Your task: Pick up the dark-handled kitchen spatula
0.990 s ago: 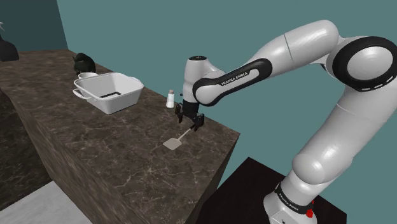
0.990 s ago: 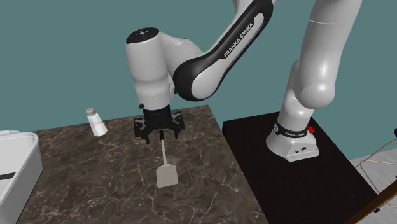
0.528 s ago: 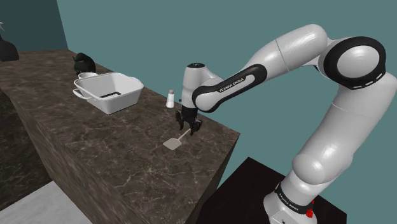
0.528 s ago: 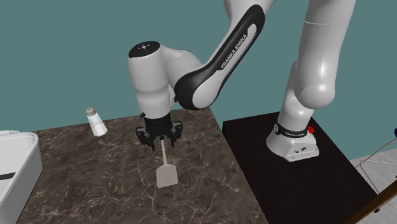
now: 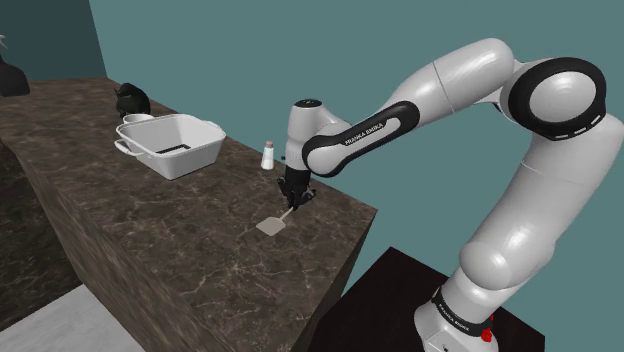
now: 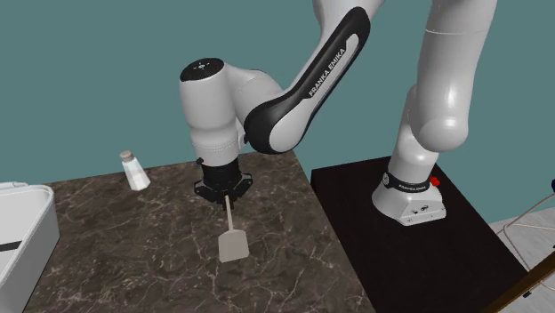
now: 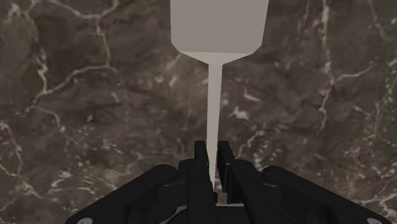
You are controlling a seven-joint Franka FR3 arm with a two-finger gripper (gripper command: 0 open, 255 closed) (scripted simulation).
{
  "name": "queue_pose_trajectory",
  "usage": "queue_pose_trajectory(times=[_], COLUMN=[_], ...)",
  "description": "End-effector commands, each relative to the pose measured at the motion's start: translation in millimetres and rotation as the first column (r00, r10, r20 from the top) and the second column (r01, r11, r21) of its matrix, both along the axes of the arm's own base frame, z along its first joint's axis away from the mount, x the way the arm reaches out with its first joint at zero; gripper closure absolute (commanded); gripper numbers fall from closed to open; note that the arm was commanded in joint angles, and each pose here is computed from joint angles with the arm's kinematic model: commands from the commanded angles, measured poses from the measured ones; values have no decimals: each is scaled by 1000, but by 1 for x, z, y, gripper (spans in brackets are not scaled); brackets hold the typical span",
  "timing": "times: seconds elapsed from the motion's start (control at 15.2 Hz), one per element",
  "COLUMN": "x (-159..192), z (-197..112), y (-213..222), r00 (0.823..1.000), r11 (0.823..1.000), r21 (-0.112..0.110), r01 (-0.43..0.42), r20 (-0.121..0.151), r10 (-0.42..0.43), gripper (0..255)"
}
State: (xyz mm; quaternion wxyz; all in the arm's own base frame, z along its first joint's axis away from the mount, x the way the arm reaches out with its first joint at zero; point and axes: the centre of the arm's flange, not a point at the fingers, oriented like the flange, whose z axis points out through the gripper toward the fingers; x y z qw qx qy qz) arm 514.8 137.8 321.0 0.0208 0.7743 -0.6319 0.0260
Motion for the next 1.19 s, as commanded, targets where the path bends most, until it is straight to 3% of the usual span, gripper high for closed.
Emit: queue_pose_trajectory(times=[0.0,1.12], x=[0,0], z=[0,80], y=[0,0], r00=[1000,1000], r11=[1000,1000], r21=[0,0], r01=[0,0], r20=[0,0], r10=[0,0], gripper=[255,255])
